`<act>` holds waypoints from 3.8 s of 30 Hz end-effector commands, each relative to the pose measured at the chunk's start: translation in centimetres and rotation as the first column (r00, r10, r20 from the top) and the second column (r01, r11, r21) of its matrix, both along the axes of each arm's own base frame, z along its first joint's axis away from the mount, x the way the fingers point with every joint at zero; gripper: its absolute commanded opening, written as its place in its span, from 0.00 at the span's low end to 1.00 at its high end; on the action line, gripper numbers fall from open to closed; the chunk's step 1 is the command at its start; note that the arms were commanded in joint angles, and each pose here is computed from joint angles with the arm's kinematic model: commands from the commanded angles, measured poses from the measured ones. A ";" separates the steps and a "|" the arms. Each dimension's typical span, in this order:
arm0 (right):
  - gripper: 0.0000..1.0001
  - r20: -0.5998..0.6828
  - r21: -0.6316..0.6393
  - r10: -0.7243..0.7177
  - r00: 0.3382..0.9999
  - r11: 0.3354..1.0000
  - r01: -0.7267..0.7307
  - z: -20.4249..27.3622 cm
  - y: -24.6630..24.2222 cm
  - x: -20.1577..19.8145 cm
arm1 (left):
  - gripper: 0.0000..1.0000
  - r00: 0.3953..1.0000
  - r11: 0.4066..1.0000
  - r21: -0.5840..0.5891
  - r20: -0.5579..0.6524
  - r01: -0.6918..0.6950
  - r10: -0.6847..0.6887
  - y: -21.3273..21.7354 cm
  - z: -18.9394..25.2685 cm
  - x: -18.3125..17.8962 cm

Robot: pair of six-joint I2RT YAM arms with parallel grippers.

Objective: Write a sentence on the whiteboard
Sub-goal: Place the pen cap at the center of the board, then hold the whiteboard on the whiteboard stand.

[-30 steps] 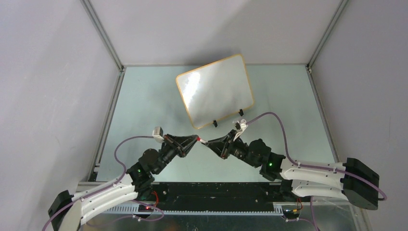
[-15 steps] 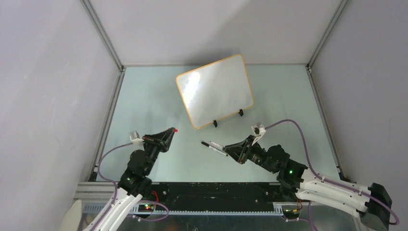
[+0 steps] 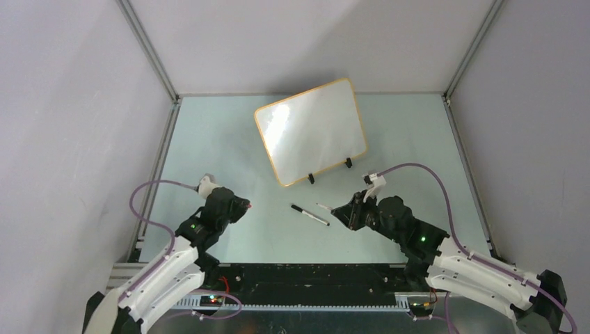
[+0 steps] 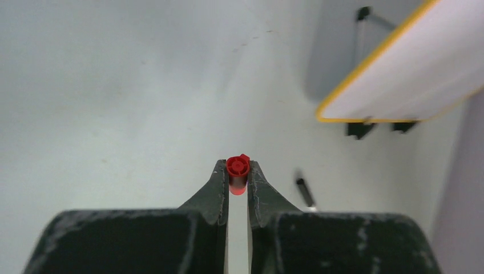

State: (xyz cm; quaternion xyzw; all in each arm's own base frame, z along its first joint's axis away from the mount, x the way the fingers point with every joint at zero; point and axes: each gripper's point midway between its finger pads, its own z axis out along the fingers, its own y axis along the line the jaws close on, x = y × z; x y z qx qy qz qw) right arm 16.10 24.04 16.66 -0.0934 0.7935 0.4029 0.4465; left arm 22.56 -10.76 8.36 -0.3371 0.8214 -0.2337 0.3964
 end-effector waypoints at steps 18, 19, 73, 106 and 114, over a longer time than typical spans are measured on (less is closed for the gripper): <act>0.00 -0.095 -0.283 -0.137 0.986 0.953 0.106 -0.1 -3.4 1.4 | 0.07 0.926 0.835 0.424 -0.287 0.351 -0.243 -0.9 -1.9 2.6; 0.00 -0.095 -0.282 -0.137 0.986 0.954 0.105 -0.1 -3.4 1.4 | 0.08 0.921 0.826 0.433 -0.302 0.361 -0.244 -1.0 -2.0 2.9; 0.00 -0.434 -0.138 -0.251 0.865 0.968 0.211 -1.2 -4.0 1.2 | 0.52 0.949 0.902 0.298 -0.078 0.314 -0.305 -1.5 3.2 1.6; 0.00 -0.195 0.012 -0.169 0.966 0.985 0.175 4.9 -7.1 8.9 | 1.00 0.855 0.851 0.483 0.335 0.205 -0.396 0.1 7.1 3.6; 0.00 -0.162 -0.001 -0.217 0.962 0.975 0.220 5.8 -7.3 11.3 | 0.99 0.821 0.892 0.451 0.497 0.033 -0.281 2.3 11.7 8.9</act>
